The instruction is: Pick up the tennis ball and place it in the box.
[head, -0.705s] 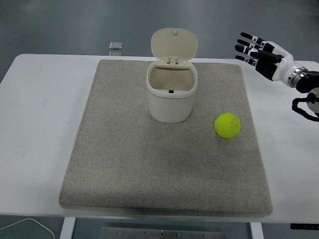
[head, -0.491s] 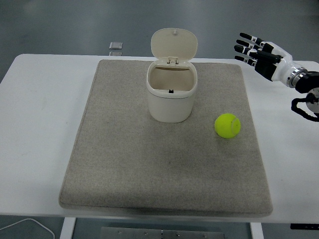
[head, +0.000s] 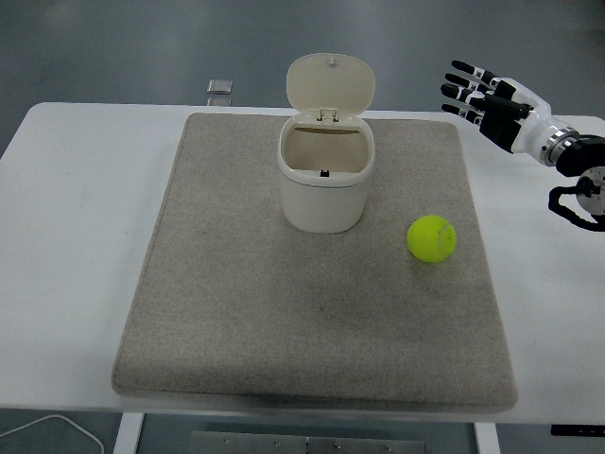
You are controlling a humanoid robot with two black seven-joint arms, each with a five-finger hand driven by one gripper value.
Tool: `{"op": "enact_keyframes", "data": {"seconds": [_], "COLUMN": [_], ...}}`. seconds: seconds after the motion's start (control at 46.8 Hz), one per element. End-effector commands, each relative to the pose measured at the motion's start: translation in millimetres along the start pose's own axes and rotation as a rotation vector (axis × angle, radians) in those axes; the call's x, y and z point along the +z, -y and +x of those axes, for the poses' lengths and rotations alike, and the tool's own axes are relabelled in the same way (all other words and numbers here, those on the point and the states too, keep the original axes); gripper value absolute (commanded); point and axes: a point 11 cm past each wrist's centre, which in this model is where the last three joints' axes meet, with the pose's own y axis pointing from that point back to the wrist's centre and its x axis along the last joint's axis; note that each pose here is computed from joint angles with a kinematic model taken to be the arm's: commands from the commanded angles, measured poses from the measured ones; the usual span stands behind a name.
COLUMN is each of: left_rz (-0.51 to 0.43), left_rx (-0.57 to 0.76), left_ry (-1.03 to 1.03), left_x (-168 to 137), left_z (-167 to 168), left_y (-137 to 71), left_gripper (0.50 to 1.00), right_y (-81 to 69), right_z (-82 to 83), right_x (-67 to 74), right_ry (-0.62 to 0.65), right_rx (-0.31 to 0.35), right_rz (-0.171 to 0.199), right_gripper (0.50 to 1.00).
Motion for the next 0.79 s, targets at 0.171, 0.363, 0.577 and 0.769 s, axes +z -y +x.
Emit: {"op": "enact_keyframes", "data": {"seconds": [0.171, 0.363, 0.577, 0.769], "left_rz": [0.0, 0.0, 0.0, 0.0], "left_rx": [0.0, 0.0, 0.0, 0.0], "left_ry": [0.0, 0.0, 0.0, 0.0], "left_x": [-0.1, -0.1, -0.1, -0.1], "left_z": [0.0, 0.0, 0.0, 0.0], "left_y": [0.0, 0.0, 0.0, 0.0], "left_gripper": [0.992, 0.992, 0.99, 0.992], "right_y": [-2.3, -3.7, -6.1, -11.5], "right_z": [2.4, 1.7, 3.7, 9.9], "right_x": [4.9, 6.3, 3.6, 0.0], "right_ry": [-0.012, -0.018, -0.05, -0.165], "right_rx": [0.001, -0.017, -0.032, -0.057], "right_rz": [0.003, -0.004, -0.008, -0.029], "right_gripper": [0.924, 0.924, 0.924, 0.924]}}
